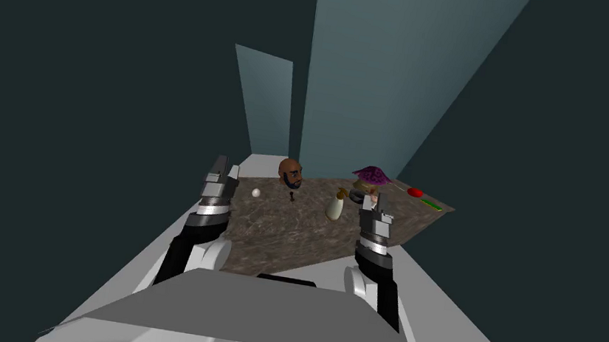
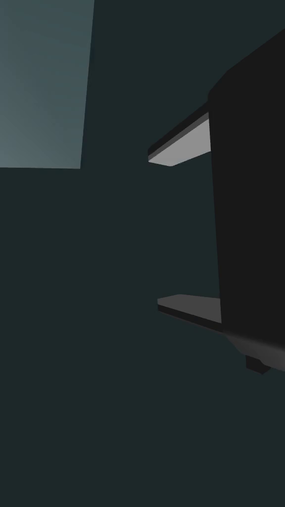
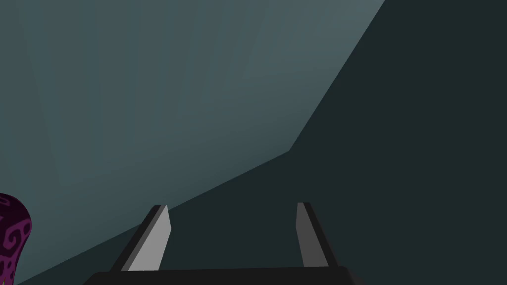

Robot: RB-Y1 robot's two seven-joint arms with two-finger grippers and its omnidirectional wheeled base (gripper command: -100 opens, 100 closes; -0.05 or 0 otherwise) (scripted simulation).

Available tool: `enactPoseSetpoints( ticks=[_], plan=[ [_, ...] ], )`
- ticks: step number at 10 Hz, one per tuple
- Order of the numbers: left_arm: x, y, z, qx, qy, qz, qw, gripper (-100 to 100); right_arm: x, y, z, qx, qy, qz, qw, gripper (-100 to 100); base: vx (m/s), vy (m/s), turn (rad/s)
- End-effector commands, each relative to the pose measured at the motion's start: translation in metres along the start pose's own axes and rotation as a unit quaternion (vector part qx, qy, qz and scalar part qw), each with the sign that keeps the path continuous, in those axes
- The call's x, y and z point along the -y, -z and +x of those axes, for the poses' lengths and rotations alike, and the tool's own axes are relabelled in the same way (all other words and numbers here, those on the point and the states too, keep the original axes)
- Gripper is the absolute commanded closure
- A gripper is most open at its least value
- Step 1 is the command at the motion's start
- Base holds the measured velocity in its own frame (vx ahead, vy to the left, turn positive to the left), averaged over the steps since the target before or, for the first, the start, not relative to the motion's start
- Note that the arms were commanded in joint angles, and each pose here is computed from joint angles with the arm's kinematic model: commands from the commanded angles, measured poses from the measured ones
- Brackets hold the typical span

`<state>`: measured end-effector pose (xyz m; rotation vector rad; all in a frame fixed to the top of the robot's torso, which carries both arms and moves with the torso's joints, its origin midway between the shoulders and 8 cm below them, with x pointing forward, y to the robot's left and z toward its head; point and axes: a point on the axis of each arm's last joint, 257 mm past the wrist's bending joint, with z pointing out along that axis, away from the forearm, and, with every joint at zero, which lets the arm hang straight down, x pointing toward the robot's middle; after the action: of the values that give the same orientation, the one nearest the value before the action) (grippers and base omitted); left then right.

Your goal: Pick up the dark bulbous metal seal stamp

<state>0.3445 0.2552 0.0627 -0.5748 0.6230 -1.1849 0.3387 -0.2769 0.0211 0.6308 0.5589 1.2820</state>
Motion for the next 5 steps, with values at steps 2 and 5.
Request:
enactPoseSetpoints(
  ticks=[2,5],
  plan=[
    [-0.015,0.003,0.01,-0.035,-0.015,-0.017,0.9991,-100,0.0,0.0,0.0,0.0,0.0,0.0,1.0,0,-0.069,-0.038,-0.073],
    [-0.035,0.008,0.017,-0.071,-0.034,-0.043,0.996,-100,0.0,0.0,0.0,0.0,0.0,0.0,1.0,0,-0.063,-0.055,-0.093]
  ],
)
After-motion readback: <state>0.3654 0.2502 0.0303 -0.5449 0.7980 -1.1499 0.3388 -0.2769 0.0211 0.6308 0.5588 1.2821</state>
